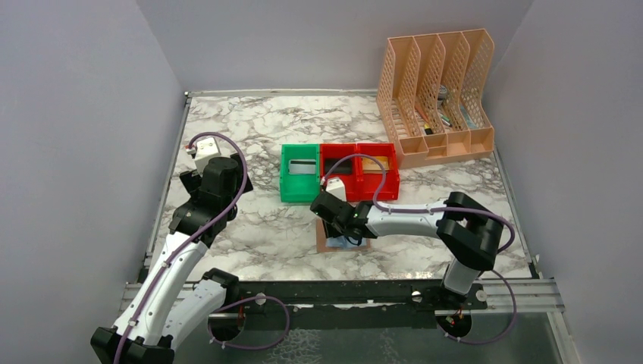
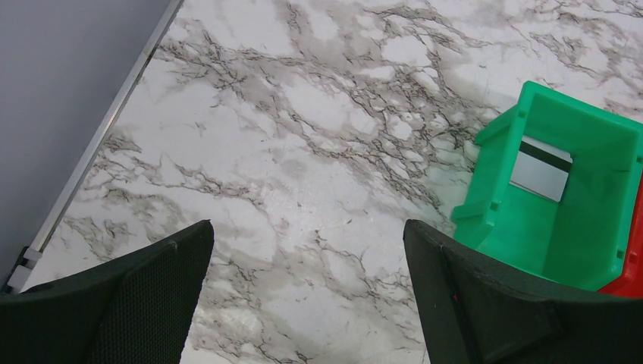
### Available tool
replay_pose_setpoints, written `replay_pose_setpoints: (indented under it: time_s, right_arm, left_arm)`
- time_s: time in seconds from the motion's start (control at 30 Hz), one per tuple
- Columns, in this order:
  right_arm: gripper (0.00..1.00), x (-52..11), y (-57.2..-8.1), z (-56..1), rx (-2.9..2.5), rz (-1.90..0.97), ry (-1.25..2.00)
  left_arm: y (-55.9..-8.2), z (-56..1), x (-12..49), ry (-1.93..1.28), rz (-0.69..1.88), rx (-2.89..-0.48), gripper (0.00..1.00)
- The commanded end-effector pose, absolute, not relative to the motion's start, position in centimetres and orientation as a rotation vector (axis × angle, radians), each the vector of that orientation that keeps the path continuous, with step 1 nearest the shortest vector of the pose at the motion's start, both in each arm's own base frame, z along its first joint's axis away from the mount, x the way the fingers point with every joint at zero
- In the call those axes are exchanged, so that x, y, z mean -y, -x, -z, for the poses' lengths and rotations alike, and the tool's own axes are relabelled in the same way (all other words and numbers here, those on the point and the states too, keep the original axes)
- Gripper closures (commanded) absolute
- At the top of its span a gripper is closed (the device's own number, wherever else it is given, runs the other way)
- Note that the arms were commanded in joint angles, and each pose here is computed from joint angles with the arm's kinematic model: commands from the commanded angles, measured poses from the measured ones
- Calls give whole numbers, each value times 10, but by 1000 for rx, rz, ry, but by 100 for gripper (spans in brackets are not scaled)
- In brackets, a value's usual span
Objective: Take the credit cards out of the card holder
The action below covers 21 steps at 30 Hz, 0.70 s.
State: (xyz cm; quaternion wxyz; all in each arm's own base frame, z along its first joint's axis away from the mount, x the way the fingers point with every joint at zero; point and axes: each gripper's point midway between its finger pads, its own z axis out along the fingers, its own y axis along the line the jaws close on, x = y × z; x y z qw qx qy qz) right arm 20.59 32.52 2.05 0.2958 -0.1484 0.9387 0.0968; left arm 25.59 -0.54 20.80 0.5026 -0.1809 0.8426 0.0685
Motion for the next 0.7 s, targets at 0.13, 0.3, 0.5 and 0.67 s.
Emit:
replay_pose_setpoints:
  time_s: [0.13,0.3,0.5,0.67]
  right_arm:
    - [47,-332,-191,-24,-2545,-337,464]
    - [30,-323,-201,-67,-2464,-326,415]
    - [23,-271,-209,-78,-2426,-103,238]
    - [21,-253,-201,-55,-2480,-10,206]
  left_arm:
    - [-255,-204,4,435,-170,-2045,1]
    - [-255,-204,5,432,-167,-2050,1]
    - [-255,-204,5,431,-163,-2049,1]
    - [-256,-203,7,427,-158,-2054,1]
